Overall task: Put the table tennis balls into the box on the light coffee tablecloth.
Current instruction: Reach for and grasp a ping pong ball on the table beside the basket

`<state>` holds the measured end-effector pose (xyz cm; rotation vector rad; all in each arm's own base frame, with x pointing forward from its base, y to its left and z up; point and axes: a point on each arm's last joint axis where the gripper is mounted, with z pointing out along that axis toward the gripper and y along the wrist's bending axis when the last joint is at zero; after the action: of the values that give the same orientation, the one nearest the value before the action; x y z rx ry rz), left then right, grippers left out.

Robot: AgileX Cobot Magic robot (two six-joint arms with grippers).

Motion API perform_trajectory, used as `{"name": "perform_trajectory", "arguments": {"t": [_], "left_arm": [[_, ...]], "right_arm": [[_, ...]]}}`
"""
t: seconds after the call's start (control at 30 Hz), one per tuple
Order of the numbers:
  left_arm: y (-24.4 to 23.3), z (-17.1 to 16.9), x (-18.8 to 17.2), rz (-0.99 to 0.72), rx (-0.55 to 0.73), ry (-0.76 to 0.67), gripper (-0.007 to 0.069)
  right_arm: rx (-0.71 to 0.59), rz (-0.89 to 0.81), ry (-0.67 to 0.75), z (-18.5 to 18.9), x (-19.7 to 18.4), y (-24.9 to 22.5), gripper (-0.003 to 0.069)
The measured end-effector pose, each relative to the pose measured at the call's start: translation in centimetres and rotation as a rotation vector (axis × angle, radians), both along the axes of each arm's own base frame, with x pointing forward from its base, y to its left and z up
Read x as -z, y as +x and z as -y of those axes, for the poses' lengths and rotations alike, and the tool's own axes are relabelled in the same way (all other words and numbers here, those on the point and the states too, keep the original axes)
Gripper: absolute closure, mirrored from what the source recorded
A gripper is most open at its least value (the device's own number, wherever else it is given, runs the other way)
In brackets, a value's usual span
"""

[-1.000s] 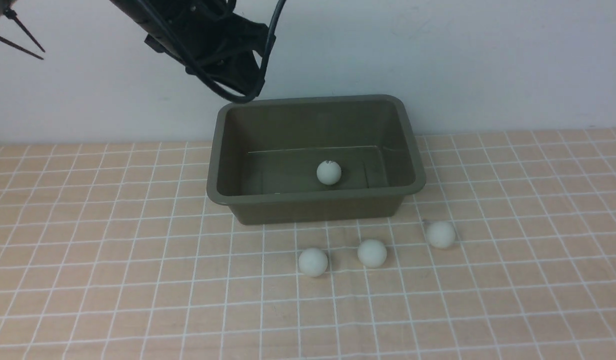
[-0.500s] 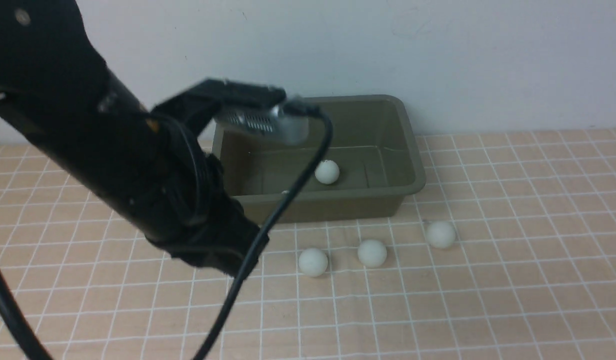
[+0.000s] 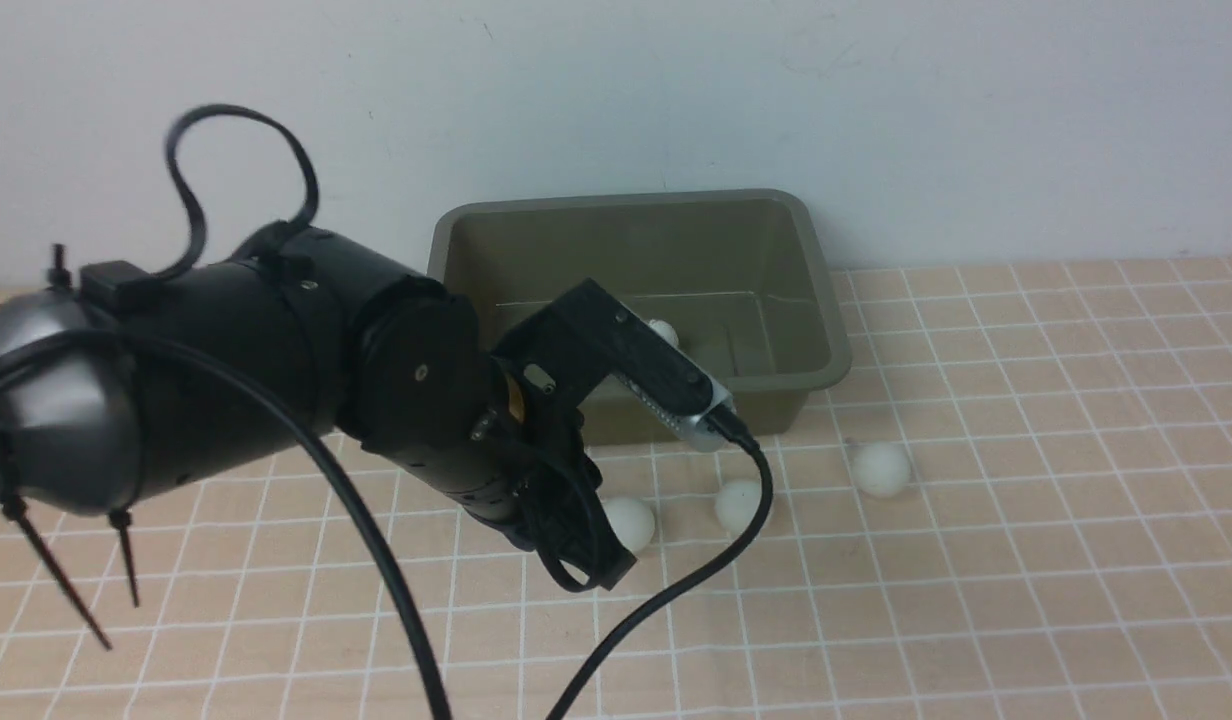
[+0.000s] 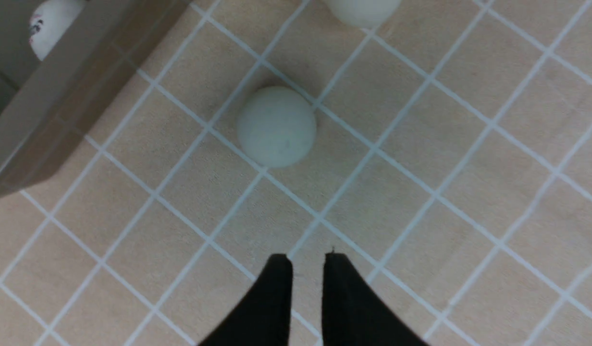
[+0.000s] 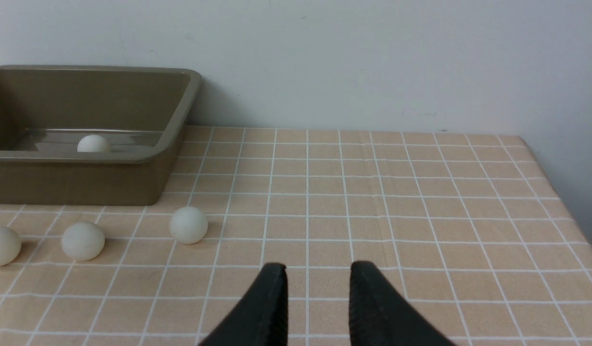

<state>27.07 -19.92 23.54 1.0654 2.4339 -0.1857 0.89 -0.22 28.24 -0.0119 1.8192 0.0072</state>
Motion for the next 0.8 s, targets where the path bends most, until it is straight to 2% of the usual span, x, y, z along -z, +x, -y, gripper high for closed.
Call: {"name": "perform_trajectory", "arguments": {"t": [0.2,0.3,0.5,0.8], "left_arm": [[2.0,1.4,3.6,0.019,-0.031,-0.029,0.0305],[2.5,1.8,4.7,0.018,-0.074,-0.060,0.0220],[3.5,2.5,6.8,-0.010,-0.118,-0.069,0.0190],[5.3,3.8,8.3,-0.012,-0.121,-0.070,0.0190]], "right_arm": [[-0.006,0.001,0.009,-0.1,0.0,0.0,0.0480],[-0.010,0.001,0.017,-0.1,0.0,0.0,0.0480],[-0.010,0.004,0.017,-0.1,0.0,0.0,0.0480],[-0.010,0.007,0.017,-0.1,-0.1,0.0,0.0480]]}}
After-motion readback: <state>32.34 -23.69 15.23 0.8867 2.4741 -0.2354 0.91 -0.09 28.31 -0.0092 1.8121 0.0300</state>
